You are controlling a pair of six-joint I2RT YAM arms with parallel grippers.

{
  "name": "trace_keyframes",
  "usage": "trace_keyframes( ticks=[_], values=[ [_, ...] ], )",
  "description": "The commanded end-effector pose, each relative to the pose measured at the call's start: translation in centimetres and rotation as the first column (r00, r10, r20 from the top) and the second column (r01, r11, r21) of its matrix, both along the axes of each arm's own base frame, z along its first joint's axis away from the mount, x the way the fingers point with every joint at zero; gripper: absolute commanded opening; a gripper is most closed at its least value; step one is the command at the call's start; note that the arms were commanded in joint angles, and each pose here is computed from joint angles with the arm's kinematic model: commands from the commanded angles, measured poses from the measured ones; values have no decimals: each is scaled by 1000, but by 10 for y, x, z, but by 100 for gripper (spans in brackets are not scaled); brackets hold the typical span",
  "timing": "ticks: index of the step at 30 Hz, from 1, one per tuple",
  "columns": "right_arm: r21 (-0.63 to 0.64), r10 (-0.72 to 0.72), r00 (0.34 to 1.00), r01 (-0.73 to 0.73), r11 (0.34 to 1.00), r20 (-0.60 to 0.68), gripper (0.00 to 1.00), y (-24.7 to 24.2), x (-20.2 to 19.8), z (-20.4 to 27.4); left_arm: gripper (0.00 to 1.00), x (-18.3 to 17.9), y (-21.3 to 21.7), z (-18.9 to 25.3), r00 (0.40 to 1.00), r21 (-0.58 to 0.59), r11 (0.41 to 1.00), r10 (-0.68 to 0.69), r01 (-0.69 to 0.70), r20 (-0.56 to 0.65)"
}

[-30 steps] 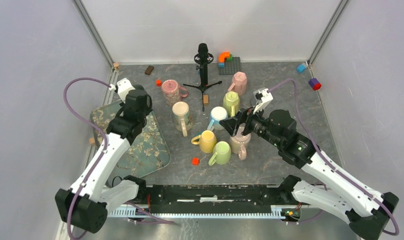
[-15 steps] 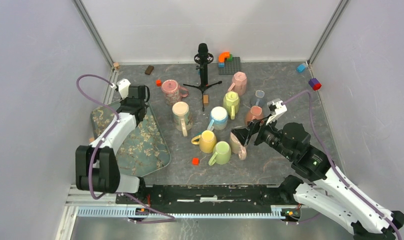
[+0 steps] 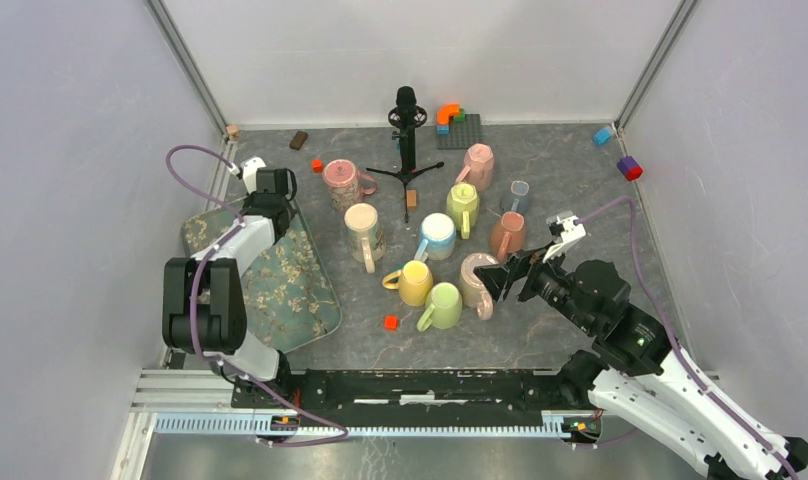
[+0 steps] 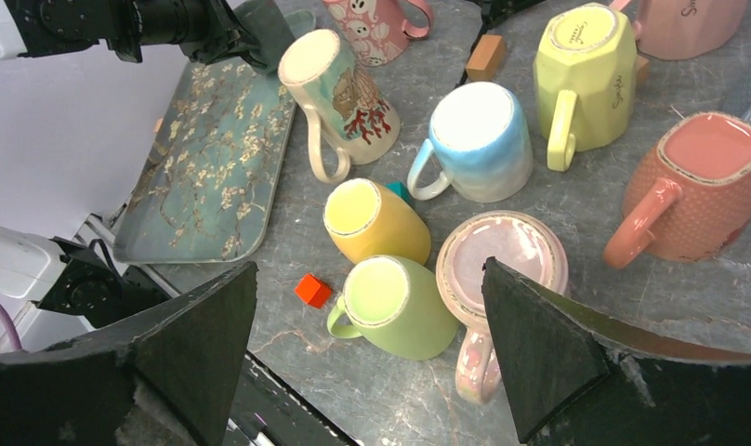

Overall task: Turn the mug right side up
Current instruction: Place the cup on the tray.

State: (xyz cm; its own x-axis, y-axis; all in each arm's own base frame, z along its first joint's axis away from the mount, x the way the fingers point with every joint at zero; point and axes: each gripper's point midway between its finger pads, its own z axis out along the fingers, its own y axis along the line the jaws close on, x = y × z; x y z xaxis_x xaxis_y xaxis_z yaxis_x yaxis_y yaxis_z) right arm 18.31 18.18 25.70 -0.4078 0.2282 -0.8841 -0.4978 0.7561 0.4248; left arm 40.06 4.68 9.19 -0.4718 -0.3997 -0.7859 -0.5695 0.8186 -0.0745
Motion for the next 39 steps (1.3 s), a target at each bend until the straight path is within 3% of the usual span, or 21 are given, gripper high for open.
trace_keyframes(
  ticks=[1, 10, 22, 23, 28, 33, 39],
  values=[
    [-18, -24, 1000, 25, 1000, 13, 96, -6, 1, -3, 4, 34, 3, 28, 994, 36, 999, -40, 37, 99],
    [-53, -55, 998, 55, 997, 6, 98, -15, 2, -12, 33, 42, 2, 18, 998, 34, 998, -53, 51, 37],
    [-97, -107, 994, 105, 990, -11, 98, -30, 0, -20, 62, 39, 1, 28, 999, 13, 999, -41, 41, 21],
    [-116, -132, 991, 129, 985, -19, 98, -35, 1, -25, 75, 36, 0, 48, 998, 2, 999, -43, 43, 51],
    [-172, -188, 981, 179, 969, -40, 98, -46, 4, -37, 99, 25, -16, 88, 990, -78, 994, -71, 80, 119],
    [-223, -212, 976, 195, 955, -54, 98, -52, 5, -51, 100, -1, -46, 118, 973, -173, 971, -132, 165, 192],
    [-324, -213, 971, 169, 931, -108, 98, -54, 3, -81, 100, -46, -112, 146, 918, -183, 914, -317, 362, 238]
  ],
)
